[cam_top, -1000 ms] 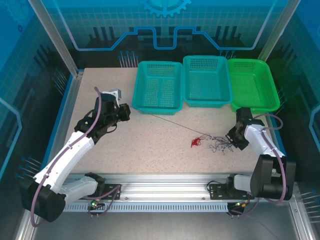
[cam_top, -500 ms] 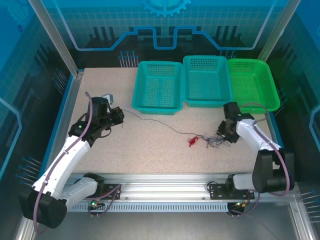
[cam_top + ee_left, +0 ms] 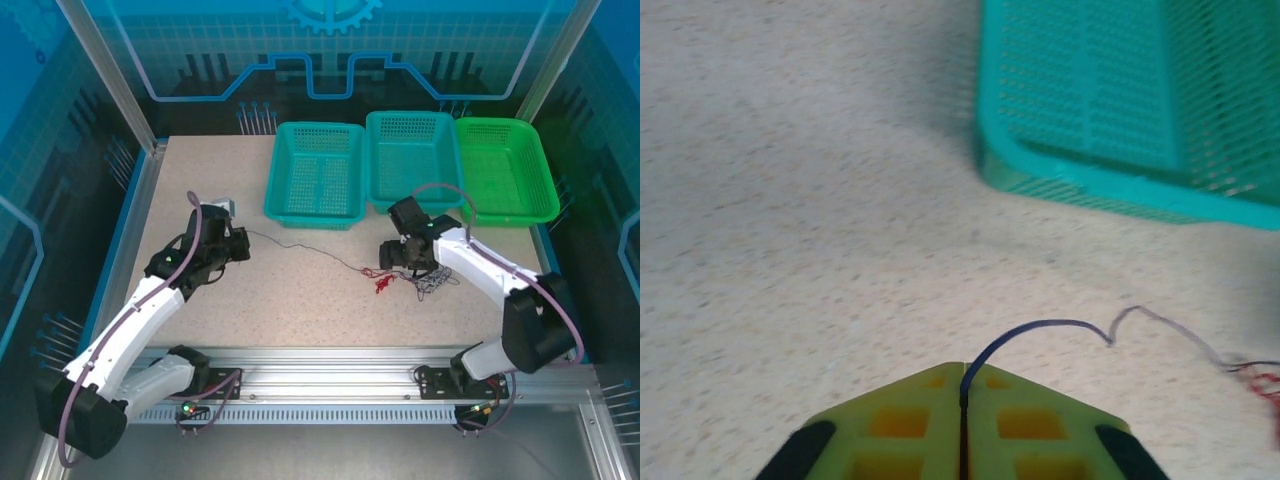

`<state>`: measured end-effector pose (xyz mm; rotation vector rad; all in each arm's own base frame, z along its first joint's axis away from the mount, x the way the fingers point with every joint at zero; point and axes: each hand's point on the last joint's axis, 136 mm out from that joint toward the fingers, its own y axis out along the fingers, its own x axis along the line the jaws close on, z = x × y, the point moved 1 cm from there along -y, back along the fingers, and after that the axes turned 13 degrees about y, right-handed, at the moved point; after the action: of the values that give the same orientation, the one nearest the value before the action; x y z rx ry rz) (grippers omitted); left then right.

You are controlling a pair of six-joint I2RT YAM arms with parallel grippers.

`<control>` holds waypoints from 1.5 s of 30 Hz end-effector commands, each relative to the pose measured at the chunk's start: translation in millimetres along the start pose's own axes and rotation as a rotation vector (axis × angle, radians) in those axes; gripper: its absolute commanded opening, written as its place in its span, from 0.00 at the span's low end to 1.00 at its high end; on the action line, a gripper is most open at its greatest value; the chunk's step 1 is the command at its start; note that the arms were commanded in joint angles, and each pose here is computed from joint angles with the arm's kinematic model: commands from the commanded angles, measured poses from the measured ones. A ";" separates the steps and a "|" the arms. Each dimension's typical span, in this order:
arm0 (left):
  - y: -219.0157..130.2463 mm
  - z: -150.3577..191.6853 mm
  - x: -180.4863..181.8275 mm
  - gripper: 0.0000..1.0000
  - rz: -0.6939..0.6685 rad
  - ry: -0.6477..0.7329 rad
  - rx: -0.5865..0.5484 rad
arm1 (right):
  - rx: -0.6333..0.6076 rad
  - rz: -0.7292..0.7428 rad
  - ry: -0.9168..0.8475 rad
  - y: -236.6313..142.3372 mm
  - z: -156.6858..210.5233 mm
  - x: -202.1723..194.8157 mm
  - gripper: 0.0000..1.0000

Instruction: Untangle the cables

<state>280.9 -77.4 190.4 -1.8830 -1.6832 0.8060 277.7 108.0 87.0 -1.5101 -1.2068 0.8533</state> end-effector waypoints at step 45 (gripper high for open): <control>-34.9 -12.9 -208.6 0.74 0.898 0.985 -0.371 | -0.711 -0.672 -0.943 -197.1 18.8 79.7 0.00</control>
<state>244.1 -261.7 232.5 -2.5523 -0.3803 -0.1759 238.8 181.6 264.3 -1.1301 -2.6334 0.7471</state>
